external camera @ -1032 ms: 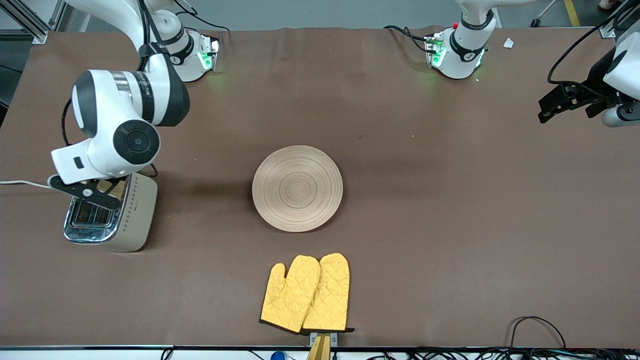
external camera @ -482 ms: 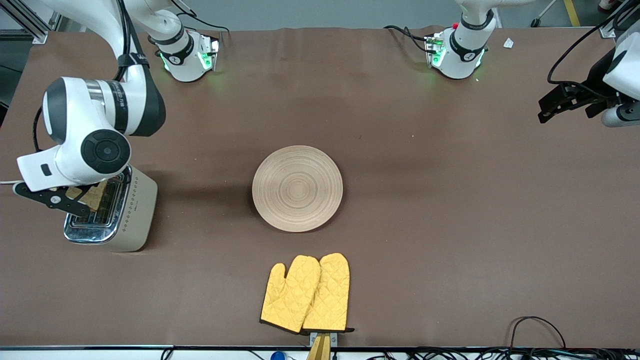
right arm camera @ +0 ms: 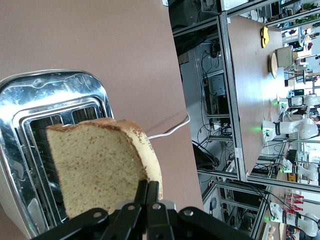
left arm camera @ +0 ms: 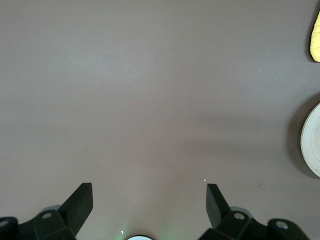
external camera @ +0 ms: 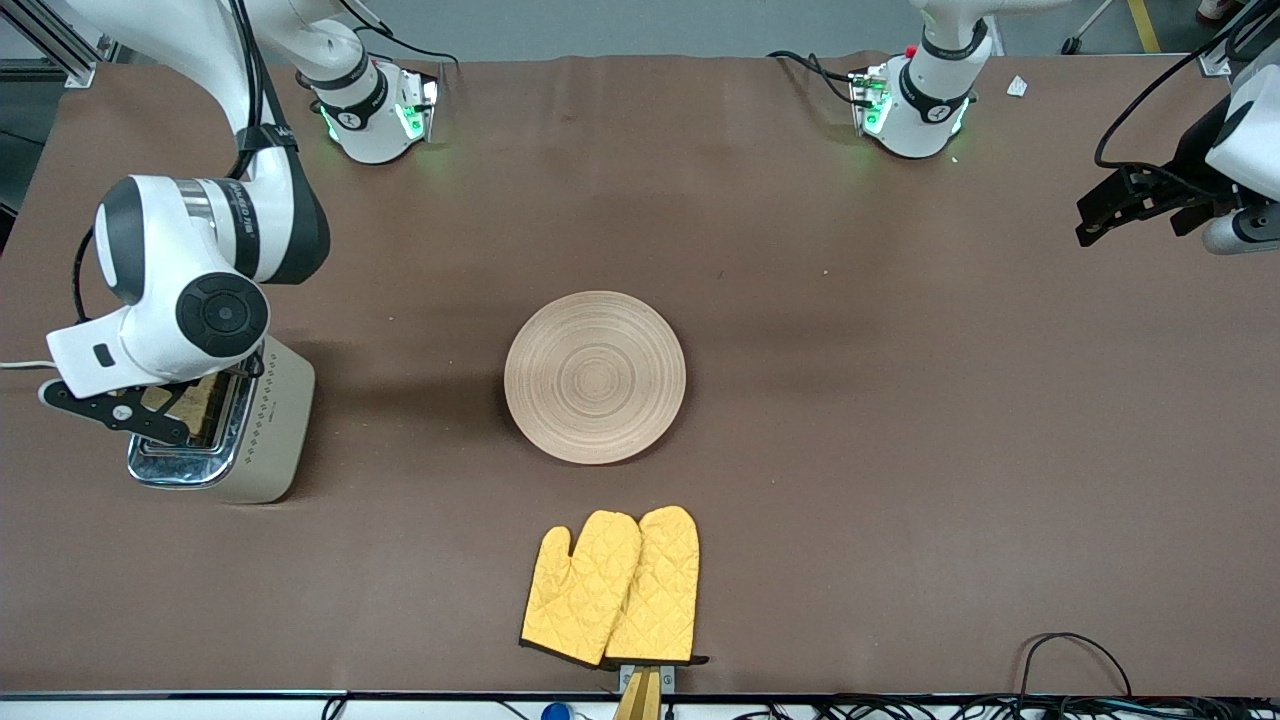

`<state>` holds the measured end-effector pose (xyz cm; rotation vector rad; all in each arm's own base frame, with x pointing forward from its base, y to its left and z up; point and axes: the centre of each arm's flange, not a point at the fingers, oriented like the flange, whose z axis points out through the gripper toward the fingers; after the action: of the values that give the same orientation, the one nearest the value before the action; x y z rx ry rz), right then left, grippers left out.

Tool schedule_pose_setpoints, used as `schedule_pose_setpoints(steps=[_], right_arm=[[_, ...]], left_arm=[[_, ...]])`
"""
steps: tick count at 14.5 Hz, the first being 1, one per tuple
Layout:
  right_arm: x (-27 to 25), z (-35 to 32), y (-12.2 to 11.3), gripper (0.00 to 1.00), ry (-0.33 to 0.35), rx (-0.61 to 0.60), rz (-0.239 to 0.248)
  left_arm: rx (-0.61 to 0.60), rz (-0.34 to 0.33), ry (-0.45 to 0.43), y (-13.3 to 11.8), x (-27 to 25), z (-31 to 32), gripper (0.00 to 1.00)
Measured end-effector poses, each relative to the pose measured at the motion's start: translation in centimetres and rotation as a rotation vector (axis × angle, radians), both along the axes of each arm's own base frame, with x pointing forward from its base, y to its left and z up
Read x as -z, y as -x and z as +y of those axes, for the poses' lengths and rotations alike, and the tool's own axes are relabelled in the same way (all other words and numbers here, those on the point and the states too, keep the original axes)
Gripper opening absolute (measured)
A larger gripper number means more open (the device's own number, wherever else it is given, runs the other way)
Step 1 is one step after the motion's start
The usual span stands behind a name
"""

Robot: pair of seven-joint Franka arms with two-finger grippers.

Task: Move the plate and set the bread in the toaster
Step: 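Lower the bread upright into a toaster slot with the right gripper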

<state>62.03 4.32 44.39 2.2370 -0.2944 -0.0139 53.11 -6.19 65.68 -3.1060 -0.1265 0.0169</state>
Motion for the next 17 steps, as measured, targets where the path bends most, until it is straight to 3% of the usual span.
schedule_pose_setpoints(steps=[17], right_arm=[[4.4,1.0,-1.3,0.02,-0.007,-0.056,0.024]], left_arm=[[0.000,0.003,0.000,0.0,0.1,0.0,1.00]])
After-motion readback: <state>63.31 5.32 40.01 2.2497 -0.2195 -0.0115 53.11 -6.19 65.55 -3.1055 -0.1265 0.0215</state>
